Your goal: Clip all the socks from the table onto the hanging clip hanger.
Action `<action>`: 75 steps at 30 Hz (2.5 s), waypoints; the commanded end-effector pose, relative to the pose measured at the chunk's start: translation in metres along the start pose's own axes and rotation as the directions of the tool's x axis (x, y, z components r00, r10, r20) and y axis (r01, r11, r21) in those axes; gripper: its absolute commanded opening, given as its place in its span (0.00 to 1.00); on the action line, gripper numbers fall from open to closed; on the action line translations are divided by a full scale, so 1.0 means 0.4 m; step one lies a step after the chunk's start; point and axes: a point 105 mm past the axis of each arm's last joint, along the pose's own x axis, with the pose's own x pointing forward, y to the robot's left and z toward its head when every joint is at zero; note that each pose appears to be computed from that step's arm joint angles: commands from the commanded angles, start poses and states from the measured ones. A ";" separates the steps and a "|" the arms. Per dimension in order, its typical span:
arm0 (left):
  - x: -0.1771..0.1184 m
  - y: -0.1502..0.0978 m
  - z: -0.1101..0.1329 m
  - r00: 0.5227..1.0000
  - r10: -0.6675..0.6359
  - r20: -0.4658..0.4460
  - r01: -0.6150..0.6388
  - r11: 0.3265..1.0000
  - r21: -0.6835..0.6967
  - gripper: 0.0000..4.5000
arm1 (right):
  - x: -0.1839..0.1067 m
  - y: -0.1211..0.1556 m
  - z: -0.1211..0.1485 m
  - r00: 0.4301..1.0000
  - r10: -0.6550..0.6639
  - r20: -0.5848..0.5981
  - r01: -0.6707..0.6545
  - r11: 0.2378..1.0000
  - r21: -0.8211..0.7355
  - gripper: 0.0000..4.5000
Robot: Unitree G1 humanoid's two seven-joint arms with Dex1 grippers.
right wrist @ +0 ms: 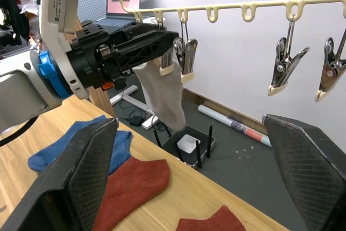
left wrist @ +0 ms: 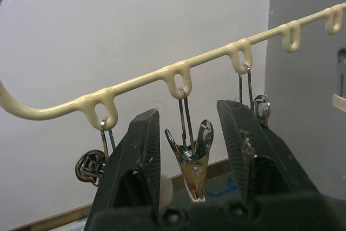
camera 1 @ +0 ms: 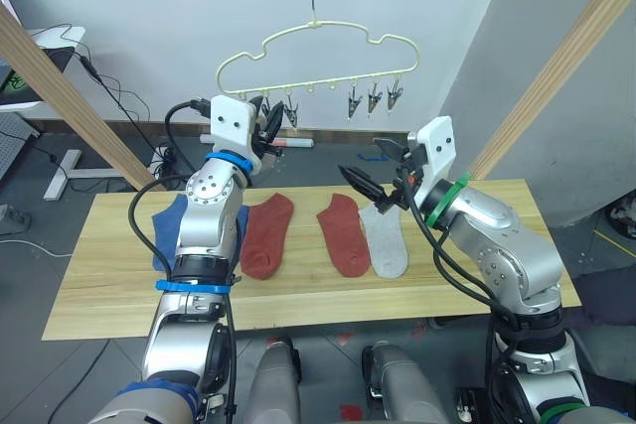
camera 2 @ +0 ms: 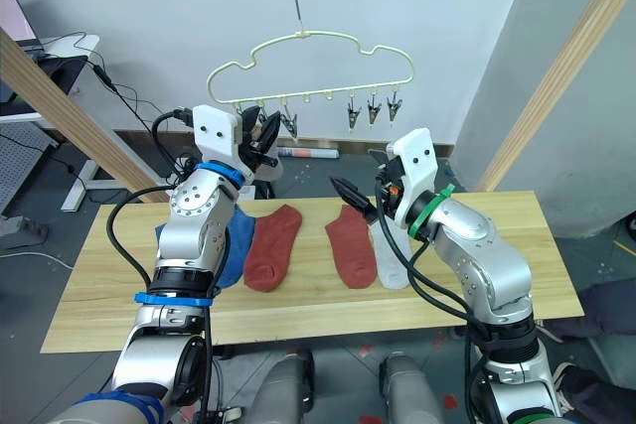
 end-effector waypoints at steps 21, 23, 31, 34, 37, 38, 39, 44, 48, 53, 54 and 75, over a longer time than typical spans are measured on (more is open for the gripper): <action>0.004 0.013 0.021 0.999 0.012 0.041 -0.013 1.000 0.026 0.12 | -0.006 0.006 0.039 0.999 -0.002 0.051 0.003 1.000 -0.023 1.00; 0.004 0.013 0.022 0.999 0.011 0.041 -0.012 1.000 0.028 0.06 | -0.007 0.006 0.037 0.999 -0.003 0.049 0.004 1.000 -0.021 1.00; -0.004 0.024 0.021 1.000 -0.007 0.010 0.006 1.000 0.018 0.01 | -0.026 -0.051 -0.129 0.966 -0.119 -0.228 0.096 0.989 -0.112 1.00; -0.011 0.028 0.019 0.999 -0.037 -0.030 0.036 0.999 -0.038 0.01 | -0.024 -0.082 -0.221 0.927 -0.158 -0.340 0.109 0.982 -0.156 1.00; -0.022 0.034 0.021 0.994 -0.081 -0.067 0.075 0.993 -0.092 0.01 | -0.007 -0.113 -0.307 0.881 -0.198 -0.429 0.135 0.976 -0.173 1.00; -0.027 0.036 0.024 0.993 -0.092 -0.076 0.085 0.991 -0.099 0.01 | -0.001 -0.121 -0.328 0.870 -0.208 -0.448 0.147 0.975 -0.167 1.00; -0.032 0.039 0.025 0.991 -0.102 -0.086 0.093 0.990 -0.102 0.01 | 0.005 -0.128 -0.349 0.858 -0.214 -0.467 0.155 0.975 -0.162 1.00; -0.057 0.042 0.020 0.987 -0.112 -0.117 0.099 0.989 -0.108 0.01 | 0.012 -0.154 -0.437 0.806 -0.244 -0.539 0.169 0.968 -0.186 1.00; -0.072 0.025 0.014 0.986 -0.109 -0.128 0.095 0.989 -0.111 0.01 | -0.016 -0.150 -0.511 0.760 -0.247 -0.602 0.193 0.969 -0.154 1.00; -0.088 0.018 0.009 0.985 -0.103 -0.141 0.086 0.989 -0.124 0.01 | -0.054 -0.133 -0.564 0.734 -0.226 -0.641 0.223 0.971 -0.087 0.96; -0.090 0.019 0.009 0.984 -0.103 -0.144 0.086 0.989 -0.123 0.01 | -0.060 -0.132 -0.568 0.733 -0.226 -0.642 0.225 0.971 -0.085 0.91; -0.088 -0.009 0.024 0.964 -0.221 -0.148 0.058 0.717 -0.695 0.01 | -0.004 -0.021 -0.244 0.952 -0.086 -0.293 0.038 0.985 -0.165 0.01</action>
